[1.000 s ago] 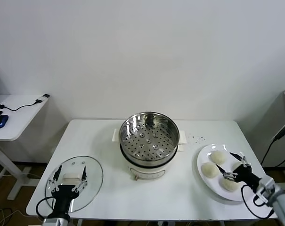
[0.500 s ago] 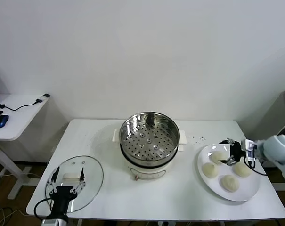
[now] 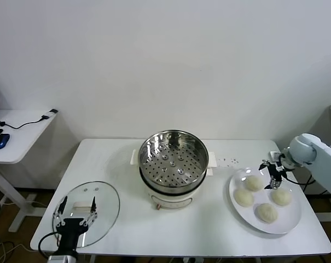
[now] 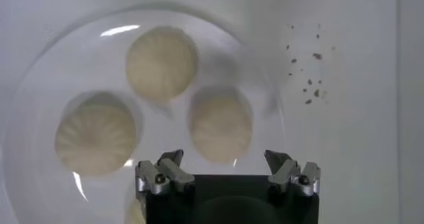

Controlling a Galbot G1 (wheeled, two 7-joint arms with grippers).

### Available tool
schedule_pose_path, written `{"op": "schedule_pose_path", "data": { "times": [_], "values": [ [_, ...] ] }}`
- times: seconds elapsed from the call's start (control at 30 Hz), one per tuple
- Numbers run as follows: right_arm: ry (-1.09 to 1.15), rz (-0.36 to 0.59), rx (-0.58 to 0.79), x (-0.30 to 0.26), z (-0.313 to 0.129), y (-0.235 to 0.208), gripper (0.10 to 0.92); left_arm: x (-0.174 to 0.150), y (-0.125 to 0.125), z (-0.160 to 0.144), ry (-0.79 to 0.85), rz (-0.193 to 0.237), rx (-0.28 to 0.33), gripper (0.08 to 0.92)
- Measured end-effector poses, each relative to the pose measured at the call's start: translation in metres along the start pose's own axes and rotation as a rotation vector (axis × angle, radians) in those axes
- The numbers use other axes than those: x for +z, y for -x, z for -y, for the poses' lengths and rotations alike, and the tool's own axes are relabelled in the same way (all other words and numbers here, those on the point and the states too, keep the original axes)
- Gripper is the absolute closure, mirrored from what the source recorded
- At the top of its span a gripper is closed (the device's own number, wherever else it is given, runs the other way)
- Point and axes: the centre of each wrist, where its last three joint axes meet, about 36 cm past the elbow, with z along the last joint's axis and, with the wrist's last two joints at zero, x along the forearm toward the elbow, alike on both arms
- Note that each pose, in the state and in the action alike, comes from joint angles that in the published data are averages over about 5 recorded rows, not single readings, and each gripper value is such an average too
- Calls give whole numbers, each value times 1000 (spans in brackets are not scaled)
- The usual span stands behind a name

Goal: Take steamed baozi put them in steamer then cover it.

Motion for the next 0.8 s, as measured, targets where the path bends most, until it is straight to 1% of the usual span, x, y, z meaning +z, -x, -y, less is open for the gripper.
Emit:
{"op": "schedule_pose_path", "data": {
  "times": [0.23,0.5,0.8],
  "values": [
    [-15,-20,-45,-17,15,17,200,2,3,0,-17,-5,-2,177],
    [-22,-32,-72,-29,23,30,202,6,4,-1,-27,-14,-9,177],
    [-17,-37,-95,-28,25,37,300,11,5,-1,-35,-25,-11,177]
  ]
}}
